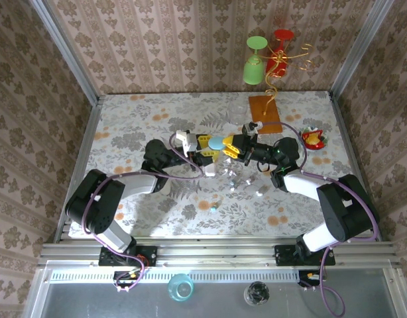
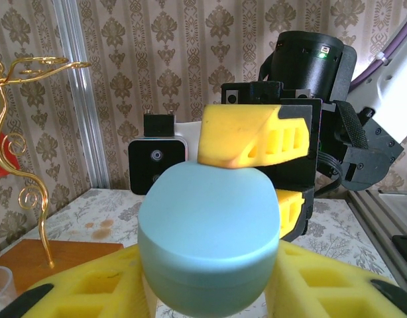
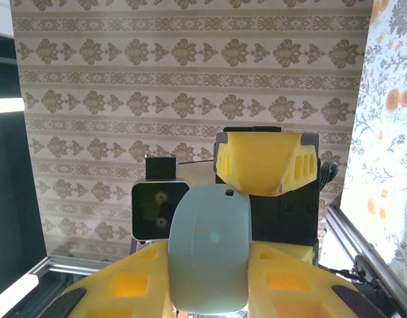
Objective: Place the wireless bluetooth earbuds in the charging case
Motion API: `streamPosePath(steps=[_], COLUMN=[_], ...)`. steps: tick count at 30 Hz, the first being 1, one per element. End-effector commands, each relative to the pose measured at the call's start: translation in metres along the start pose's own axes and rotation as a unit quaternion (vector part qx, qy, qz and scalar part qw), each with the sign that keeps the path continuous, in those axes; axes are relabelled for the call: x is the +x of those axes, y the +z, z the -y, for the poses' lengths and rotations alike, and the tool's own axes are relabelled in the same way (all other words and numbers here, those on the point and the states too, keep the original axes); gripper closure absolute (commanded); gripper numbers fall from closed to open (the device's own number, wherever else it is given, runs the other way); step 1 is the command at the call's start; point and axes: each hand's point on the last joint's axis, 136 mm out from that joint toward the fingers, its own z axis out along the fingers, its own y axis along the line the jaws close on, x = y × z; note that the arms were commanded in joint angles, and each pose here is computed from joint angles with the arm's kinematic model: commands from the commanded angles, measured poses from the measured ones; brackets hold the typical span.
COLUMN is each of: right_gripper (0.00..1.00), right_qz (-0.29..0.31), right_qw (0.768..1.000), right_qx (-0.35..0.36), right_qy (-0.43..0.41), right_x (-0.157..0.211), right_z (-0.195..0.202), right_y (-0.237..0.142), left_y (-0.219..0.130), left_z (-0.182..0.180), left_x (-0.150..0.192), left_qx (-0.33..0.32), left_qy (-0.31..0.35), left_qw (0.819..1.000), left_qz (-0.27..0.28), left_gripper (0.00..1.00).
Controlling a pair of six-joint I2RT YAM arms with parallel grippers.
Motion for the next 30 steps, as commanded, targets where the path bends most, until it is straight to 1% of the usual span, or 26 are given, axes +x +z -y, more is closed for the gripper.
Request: streamPosePath(steps=[1, 2, 4, 6, 10, 13, 15, 17, 19, 23, 26, 30], right_gripper=[0.95, 0.95, 0.95, 0.95, 0.95, 0.95, 0.95, 0.95, 0.95, 0.95, 0.95, 0.95], right_qz=[-0.008, -0.008, -0.009, -0.009, -0.008, -0.008, -0.007, -0.007, -0.007, -0.006, -0.005, -0.004], right_qw=[1.0, 1.0, 1.0, 1.0, 1.0, 1.0, 1.0, 0.999, 0.999, 0.999, 1.0, 1.0], right_qx=[-0.01, -0.011, -0.011, -0.011, -0.012, -0.013, -0.016, -0.019, -0.021, -0.02, -0.017, -0.018], right_qy=[-0.016, -0.016, -0.017, -0.017, -0.017, -0.018, -0.021, -0.025, -0.026, -0.025, -0.022, -0.02], right_x=[0.003, 0.003, 0.003, 0.003, 0.002, 0.002, 0.002, 0.002, 0.003, 0.003, 0.003, 0.003], right_z=[-0.007, -0.008, -0.008, -0.008, -0.009, -0.011, -0.013, -0.017, -0.019, -0.018, -0.015, -0.016], right_y=[0.004, 0.004, 0.004, 0.004, 0.005, 0.005, 0.005, 0.004, 0.005, 0.004, 0.003, 0.004], left_y=[0.007, 0.008, 0.008, 0.008, 0.009, 0.008, 0.008, 0.008, 0.007, 0.007, 0.007, 0.007], left_z=[0.006, 0.007, 0.008, 0.009, 0.009, 0.009, 0.009, 0.009, 0.008, 0.007, 0.008, 0.009], left_x=[-0.015, -0.015, -0.016, -0.015, -0.013, -0.01, -0.009, -0.008, -0.007, -0.007, -0.009, -0.008], left_qx=[0.024, 0.025, 0.029, 0.031, 0.033, 0.031, 0.032, 0.031, 0.029, 0.026, 0.027, 0.028], left_qy=[0.008, 0.007, 0.008, 0.006, 0.007, 0.008, 0.01, 0.009, 0.009, 0.009, 0.011, 0.013], left_qw=[1.0, 1.0, 0.999, 0.999, 0.999, 0.999, 0.999, 0.999, 0.999, 1.0, 0.999, 0.999], left_qz=[0.017, 0.017, 0.018, 0.017, 0.016, 0.013, 0.013, 0.012, 0.011, 0.011, 0.012, 0.011], left_gripper=[0.49, 0.46, 0.46, 0.47, 0.53, 0.53, 0.49, 0.4, 0.38, 0.41, 0.51, 0.52])
